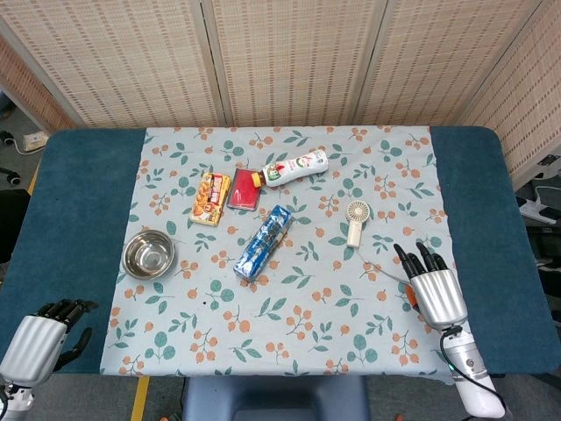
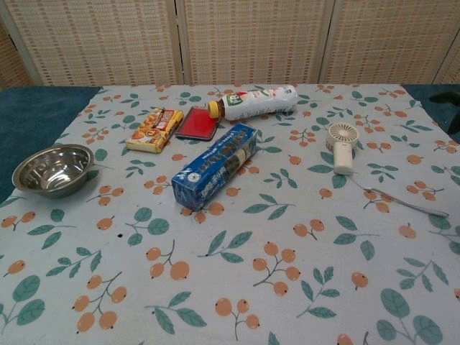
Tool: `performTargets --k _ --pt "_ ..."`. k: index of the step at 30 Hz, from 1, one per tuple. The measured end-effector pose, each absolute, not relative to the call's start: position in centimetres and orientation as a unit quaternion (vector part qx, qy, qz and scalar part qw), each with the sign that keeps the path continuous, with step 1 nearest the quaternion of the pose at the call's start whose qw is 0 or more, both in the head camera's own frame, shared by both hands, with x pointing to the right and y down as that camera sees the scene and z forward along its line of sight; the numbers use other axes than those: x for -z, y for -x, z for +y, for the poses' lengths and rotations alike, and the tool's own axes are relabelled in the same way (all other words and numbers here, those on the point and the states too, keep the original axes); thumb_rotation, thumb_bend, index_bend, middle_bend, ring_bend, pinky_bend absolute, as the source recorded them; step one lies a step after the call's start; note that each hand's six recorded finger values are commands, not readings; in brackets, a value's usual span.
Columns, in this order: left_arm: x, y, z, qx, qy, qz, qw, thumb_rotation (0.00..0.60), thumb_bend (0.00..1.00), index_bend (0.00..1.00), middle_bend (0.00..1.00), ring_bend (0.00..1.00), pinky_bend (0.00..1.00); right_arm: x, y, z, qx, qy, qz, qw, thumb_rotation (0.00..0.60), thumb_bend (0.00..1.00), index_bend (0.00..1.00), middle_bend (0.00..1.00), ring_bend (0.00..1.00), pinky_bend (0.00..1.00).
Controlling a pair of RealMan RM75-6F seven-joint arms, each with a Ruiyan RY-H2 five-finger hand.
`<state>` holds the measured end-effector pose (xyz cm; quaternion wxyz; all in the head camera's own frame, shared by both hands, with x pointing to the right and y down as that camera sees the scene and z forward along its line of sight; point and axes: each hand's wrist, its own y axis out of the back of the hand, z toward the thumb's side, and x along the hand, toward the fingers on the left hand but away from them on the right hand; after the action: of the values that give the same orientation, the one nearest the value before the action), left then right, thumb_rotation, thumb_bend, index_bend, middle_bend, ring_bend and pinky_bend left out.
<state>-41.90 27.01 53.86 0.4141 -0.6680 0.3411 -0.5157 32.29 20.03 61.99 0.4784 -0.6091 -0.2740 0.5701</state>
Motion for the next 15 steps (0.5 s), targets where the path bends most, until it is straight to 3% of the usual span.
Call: performTargets --k 10,11,13,15 --pt "-53.3 42.2 27.1 0.513 0.665 0.350 0.414 0.600 0.43 0.33 0.40 0.37 0.49 -62.6 -32.3 20.2 -0.579 0.614 -0.268 0.466 0.600 0.28 0.04 0.29 0.13 0.28" --pt "-53.3 42.2 27.1 0.514 0.665 0.351 0.414 0.600 0.43 0.33 0.40 0.37 0.50 -62.6 -32.1 20.0 -0.578 0.613 -0.268 0.467 0.600 0.29 0.05 0.34 0.18 0.30" --pt "-53.4 42.3 26.9 0.516 0.664 0.352 0.411 0.600 0.43 0.33 0.40 0.37 0.50 -62.8 -31.8 19.7 -0.573 0.613 -0.269 0.472 0.600 0.40 0.12 0.57 0.43 0.41" --pt "-53.6 42.3 26.9 0.518 0.664 0.351 0.410 0.600 0.43 0.33 0.40 0.37 0.50 -63.3 -31.5 19.3 -0.570 0.614 -0.267 0.476 0.600 0.50 0.13 0.69 0.56 0.52"
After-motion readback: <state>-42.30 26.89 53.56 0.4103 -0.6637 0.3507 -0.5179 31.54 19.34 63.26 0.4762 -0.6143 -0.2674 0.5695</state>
